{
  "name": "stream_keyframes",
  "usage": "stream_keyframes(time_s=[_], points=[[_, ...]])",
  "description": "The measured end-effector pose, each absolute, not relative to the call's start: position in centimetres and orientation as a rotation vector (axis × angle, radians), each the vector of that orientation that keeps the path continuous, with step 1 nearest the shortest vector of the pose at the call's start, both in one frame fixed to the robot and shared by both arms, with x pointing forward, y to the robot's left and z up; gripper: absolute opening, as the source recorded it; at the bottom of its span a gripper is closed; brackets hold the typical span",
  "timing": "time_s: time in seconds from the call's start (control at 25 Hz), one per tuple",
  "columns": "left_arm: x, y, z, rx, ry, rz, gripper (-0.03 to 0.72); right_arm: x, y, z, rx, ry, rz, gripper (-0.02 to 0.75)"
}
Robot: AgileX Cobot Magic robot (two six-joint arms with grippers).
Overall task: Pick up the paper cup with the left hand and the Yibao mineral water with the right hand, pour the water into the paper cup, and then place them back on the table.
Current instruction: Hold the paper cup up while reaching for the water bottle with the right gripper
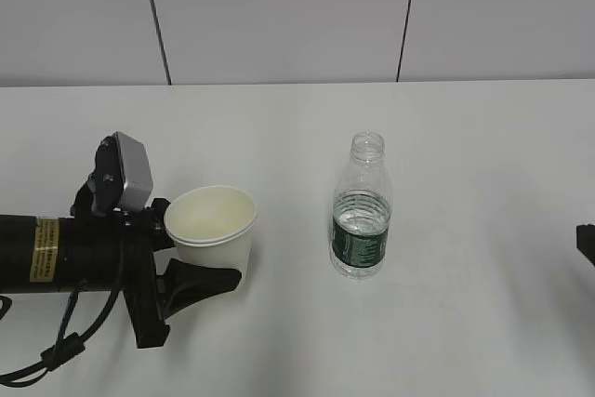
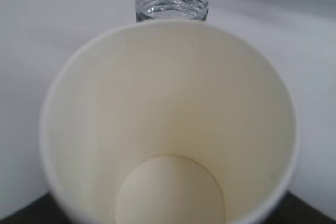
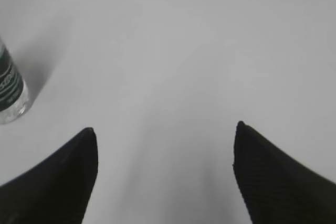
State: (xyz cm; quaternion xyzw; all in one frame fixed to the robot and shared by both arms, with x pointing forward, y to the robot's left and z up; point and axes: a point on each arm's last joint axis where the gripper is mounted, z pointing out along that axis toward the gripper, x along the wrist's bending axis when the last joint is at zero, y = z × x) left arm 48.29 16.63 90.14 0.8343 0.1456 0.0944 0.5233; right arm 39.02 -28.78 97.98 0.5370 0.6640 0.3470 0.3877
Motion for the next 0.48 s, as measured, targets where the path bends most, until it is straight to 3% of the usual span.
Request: stream_keyframes(time_s=[0.48], points=[[48.3,16.6,90.1,1.997,0.349,0.226,0.437,43.8,-26.3,95.2,1.137,1.732,1.146,0.592]])
